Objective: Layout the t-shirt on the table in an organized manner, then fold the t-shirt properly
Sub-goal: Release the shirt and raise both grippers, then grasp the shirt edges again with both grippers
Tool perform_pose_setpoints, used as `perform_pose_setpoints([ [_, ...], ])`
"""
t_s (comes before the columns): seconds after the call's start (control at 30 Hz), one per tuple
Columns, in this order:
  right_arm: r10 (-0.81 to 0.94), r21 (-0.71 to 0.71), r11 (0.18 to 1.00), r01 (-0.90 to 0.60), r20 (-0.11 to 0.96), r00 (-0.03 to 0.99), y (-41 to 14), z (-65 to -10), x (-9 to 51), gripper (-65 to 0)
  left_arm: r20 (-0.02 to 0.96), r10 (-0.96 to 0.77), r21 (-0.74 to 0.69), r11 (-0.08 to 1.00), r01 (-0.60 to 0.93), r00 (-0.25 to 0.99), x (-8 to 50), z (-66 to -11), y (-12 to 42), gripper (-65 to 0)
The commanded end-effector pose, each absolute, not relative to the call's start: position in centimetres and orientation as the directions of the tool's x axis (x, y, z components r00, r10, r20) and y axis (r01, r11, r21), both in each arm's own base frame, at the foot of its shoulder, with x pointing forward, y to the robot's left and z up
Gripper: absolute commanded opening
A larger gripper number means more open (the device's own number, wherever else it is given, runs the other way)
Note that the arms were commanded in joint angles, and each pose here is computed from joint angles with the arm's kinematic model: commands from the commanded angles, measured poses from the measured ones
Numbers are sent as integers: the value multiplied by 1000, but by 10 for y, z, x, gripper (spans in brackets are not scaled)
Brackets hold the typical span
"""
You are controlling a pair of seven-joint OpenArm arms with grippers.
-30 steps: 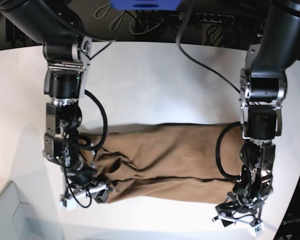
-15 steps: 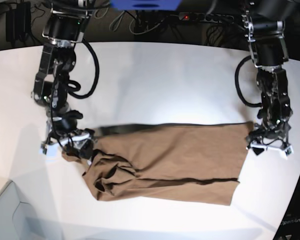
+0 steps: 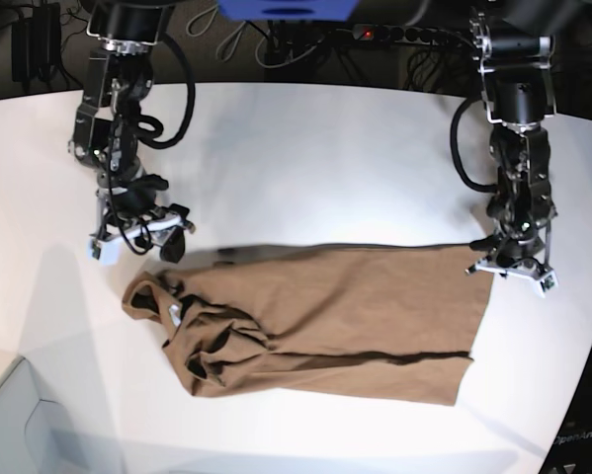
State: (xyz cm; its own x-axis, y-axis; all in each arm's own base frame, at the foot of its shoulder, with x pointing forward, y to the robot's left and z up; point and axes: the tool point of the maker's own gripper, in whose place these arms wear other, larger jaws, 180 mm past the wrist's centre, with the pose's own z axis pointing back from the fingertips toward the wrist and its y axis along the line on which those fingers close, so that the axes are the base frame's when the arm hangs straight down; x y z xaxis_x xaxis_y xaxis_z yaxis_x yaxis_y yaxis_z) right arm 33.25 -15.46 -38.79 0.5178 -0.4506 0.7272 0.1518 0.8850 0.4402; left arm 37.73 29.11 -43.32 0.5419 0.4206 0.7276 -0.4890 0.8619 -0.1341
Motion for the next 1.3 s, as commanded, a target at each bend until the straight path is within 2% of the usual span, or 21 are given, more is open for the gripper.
perform_pose_setpoints([
  [0.0, -448, 444, 887, 126, 762, 467, -159, -370, 348, -306, 672, 458, -166, 859, -484, 582, 373, -443, 278, -627],
  [0.03, -448, 445, 887, 124, 765, 463, -160, -368, 354, -306, 670, 458, -165, 859, -485, 584, 372, -444, 278, -650],
  [0.3, -399, 406, 910, 86, 801, 446, -174, -352, 392, -306, 687, 437, -131, 860, -493, 580, 369, -438, 299, -649],
  [0.53, -127, 221, 961, -165, 886, 447, -137, -318, 415, -306, 702, 414, -94, 861, -501, 580, 366, -432, 319, -649],
  [0.63, -8, 113, 968, -223, 905, 426, -129, -309, 424, -306, 704, 392, -50, 859, -509, 592, 354, -433, 338, -649],
  [0.77, 89, 6, 971, -240, 920, 382, -126, -293, 443, -306, 705, 370, -10, 858, -514, 604, 344, -432, 355, -649],
  [0.93, 88, 15, 970, -242, 909, 407, -111, -298, 478, -306, 708, 361, 11, 854, -520, 607, 334, -431, 365, -649],
  [1.1, 90, 2, 973, -231, 917, 389, -108, -306, 499, -306, 748, 389, -54, 844, -534, 538, 342, -410, 359, -644],
  [1.17, 87, 1, 974, -228, 921, 379, -109, -306, 500, -306, 767, 379, -79, 856, -511, 517, 352, -397, 347, -619],
  [1.27, 86, 3, 973, -229, 923, 376, -108, -306, 499, -306, 762, 393, -127, 870, -477, 514, 361, -383, 323, -504],
])
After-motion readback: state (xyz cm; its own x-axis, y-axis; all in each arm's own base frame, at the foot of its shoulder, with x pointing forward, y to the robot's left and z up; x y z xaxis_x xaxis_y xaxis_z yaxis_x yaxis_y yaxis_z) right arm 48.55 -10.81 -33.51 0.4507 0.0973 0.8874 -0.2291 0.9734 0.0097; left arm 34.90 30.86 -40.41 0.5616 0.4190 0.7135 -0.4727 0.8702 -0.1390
